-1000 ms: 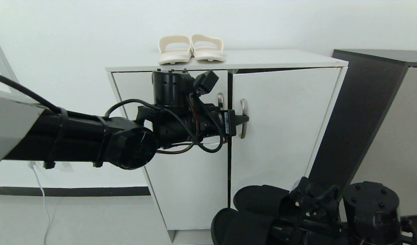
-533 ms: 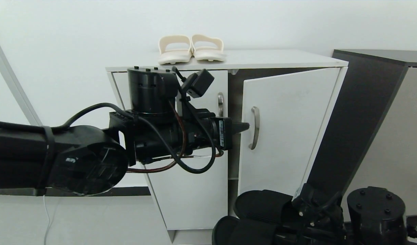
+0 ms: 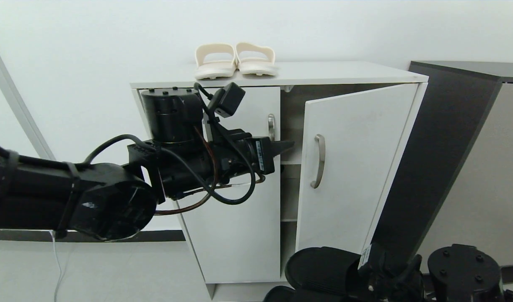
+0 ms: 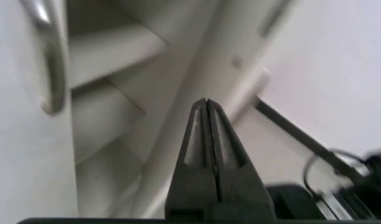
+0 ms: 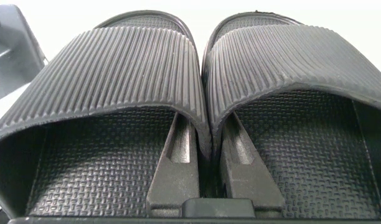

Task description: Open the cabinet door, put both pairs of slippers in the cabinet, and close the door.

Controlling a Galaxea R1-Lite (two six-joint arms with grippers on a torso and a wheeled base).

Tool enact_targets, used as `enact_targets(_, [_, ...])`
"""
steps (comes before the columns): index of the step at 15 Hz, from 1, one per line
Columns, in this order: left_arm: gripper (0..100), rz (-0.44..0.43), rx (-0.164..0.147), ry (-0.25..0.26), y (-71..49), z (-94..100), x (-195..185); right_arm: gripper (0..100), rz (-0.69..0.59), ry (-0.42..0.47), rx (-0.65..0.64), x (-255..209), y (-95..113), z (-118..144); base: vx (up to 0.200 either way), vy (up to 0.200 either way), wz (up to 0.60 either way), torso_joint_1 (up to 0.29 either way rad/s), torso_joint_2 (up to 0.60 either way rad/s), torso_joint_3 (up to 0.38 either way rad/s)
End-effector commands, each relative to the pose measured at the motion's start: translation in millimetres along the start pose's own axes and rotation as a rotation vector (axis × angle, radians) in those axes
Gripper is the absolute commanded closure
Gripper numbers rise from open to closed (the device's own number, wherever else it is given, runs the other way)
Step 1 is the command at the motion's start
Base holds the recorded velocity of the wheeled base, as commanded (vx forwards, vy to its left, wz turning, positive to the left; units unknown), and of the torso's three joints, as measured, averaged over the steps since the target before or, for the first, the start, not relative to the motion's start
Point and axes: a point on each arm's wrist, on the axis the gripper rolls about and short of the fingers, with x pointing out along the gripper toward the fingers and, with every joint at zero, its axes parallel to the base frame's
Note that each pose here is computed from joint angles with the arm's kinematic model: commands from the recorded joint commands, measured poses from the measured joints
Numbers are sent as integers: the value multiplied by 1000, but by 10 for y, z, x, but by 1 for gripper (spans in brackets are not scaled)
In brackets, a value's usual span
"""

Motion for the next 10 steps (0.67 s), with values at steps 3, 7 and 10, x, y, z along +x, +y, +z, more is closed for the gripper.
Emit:
enact_targets(3, [100, 19, -27, 35, 220, -196, 318, 100, 2, 5, -1, 3, 7, -11, 0, 0, 0, 0, 0, 0])
enact_targets(7, [100, 25, -55, 20, 250, -183, 392, 100, 2, 11, 0, 14, 5, -20, -50, 0, 0, 2, -1, -1])
enact_targets(10, [100, 27, -53, 8, 227, -163, 410, 100, 3, 13, -2, 14, 9, -22, -200, 0, 0, 2, 2, 1])
